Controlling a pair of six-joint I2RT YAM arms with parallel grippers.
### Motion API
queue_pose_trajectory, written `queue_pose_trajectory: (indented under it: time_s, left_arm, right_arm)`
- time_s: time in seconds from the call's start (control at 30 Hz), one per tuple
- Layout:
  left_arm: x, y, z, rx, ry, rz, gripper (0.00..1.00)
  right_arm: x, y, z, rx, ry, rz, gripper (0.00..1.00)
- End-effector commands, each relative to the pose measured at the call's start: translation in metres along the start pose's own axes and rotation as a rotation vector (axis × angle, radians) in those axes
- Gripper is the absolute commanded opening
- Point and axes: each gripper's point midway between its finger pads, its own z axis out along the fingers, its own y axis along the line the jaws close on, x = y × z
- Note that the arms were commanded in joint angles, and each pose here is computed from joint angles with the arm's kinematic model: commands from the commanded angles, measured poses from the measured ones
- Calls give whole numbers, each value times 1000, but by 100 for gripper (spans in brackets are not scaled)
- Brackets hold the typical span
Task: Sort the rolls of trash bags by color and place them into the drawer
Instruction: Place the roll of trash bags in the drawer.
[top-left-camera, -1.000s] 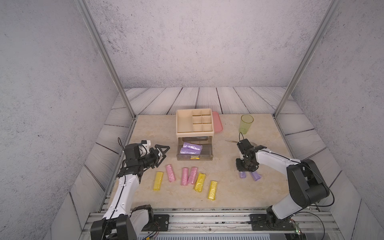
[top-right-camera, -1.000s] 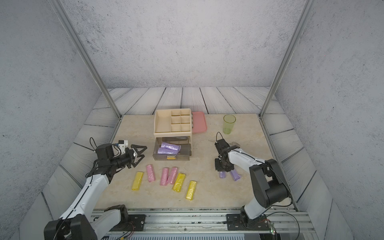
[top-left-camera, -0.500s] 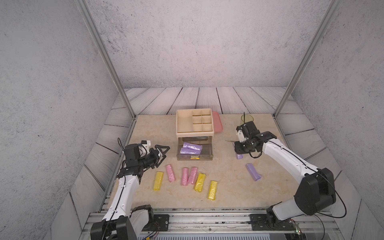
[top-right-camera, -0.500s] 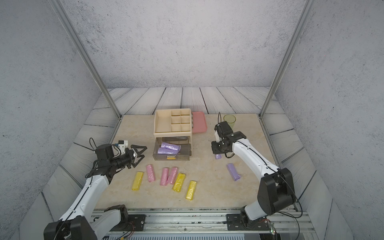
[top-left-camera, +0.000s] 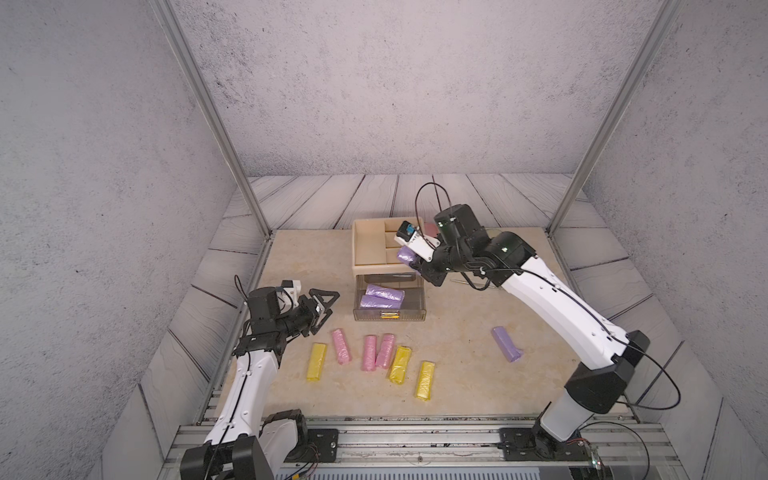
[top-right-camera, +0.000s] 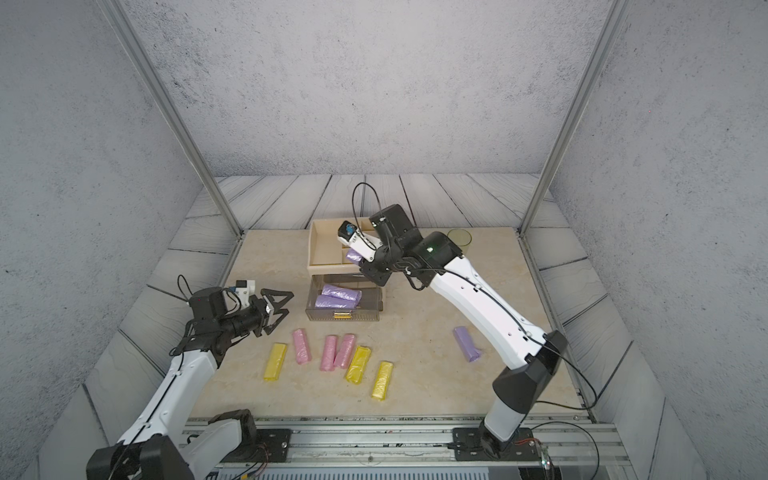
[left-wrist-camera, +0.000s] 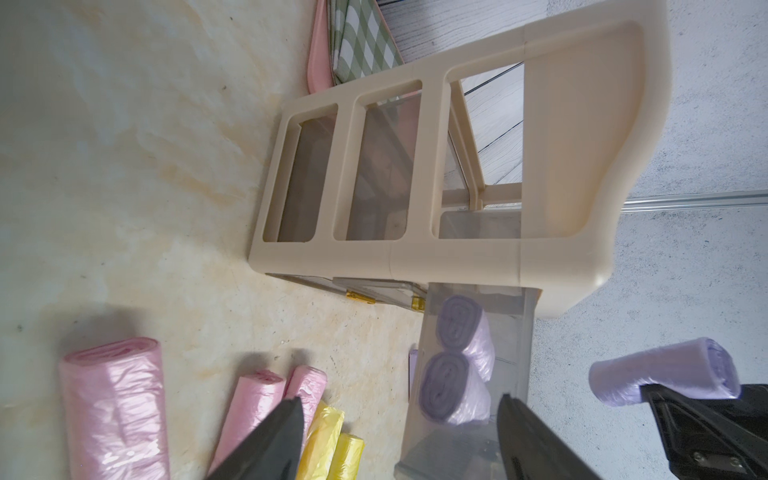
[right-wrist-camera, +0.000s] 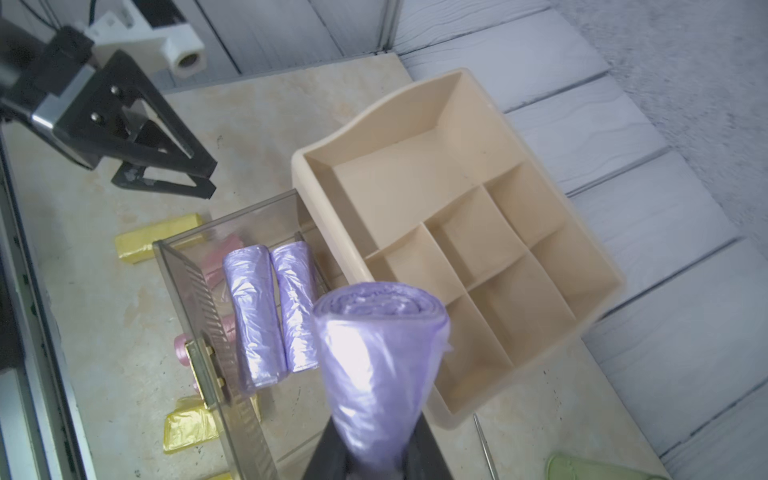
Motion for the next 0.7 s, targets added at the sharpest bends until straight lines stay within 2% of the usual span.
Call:
queue_pose_trajectory:
  time_s: [0.0, 0.2, 0.53, 0.67]
  left_arm:
    - [0, -12, -2, 31, -4, 21, 79]
    - [1, -14, -3, 38, -1, 20, 79]
    - [2, -14, -2, 42, 7, 18, 79]
    - [2, -15, -3, 45, 9, 22, 79]
  right_arm:
    - [14, 21, 26, -66, 131, -200, 21]
    - [19, 32, 62, -36, 243, -369, 26]
    - [16, 25, 81, 52, 274, -429, 39]
    - [14, 17, 85, 126, 283, -436, 50]
